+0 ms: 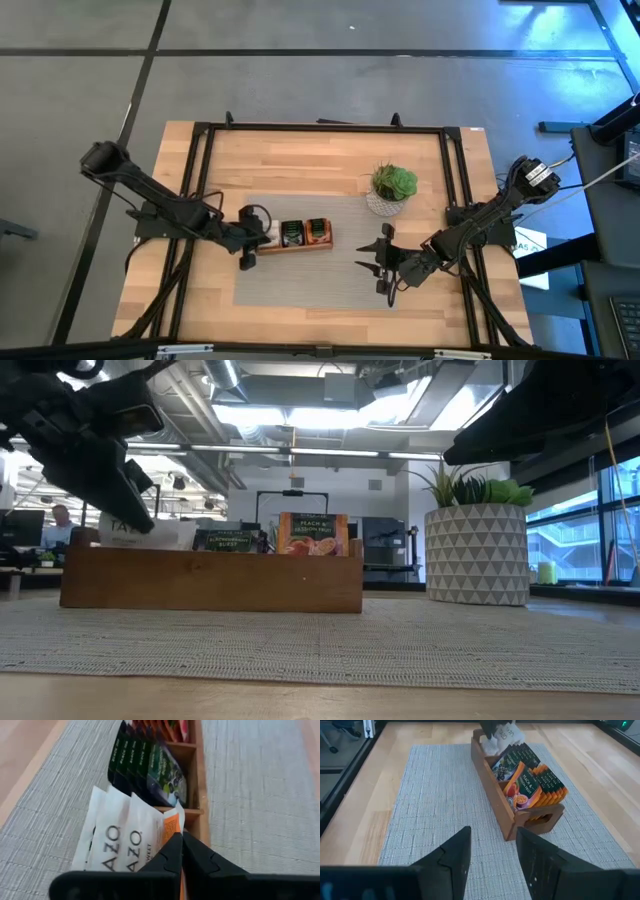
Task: Pick & Place Tea
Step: Put the white tea bag into the left section of the wooden organizer
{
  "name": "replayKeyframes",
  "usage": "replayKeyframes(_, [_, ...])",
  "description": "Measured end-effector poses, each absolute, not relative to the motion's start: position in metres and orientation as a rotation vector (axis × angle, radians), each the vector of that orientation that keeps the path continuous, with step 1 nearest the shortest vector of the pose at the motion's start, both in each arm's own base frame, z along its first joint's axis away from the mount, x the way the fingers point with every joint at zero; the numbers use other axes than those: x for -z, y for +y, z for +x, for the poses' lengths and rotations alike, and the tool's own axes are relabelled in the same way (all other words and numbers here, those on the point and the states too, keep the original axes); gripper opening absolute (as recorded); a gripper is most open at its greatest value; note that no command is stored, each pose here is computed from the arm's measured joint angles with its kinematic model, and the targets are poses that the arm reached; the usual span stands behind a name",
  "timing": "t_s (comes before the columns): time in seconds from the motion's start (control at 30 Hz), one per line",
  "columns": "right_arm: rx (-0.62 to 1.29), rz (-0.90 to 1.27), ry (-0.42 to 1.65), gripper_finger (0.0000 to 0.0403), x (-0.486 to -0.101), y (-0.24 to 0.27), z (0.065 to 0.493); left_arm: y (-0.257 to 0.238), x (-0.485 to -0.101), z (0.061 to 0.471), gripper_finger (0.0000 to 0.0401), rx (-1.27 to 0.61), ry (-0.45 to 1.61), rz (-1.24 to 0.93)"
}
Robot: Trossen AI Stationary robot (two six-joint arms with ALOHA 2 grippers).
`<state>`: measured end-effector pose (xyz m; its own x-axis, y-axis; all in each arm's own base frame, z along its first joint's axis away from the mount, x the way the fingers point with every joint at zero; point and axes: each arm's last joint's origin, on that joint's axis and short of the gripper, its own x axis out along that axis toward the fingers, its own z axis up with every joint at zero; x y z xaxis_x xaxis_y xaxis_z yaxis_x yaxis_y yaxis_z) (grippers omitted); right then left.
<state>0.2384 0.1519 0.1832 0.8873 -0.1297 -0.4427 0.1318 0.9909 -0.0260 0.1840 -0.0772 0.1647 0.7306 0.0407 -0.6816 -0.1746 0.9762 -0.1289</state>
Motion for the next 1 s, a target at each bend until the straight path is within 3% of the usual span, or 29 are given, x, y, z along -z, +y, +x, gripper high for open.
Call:
replayKeyframes(0.73, [0.137,0.007,0.46,0.0158,-0.1832,0.1518,0.2385,-0.0737,-0.1676,0.1791,0.0007,-0.142,0.745,-0.125])
replayKeyframes(1.0, [0.137,0.008,0.46,0.0158,-0.1832,0.1518,0.2385,-0.0702,-0.1676,0.1802,0.0049,-0.18,0.738,-0.144])
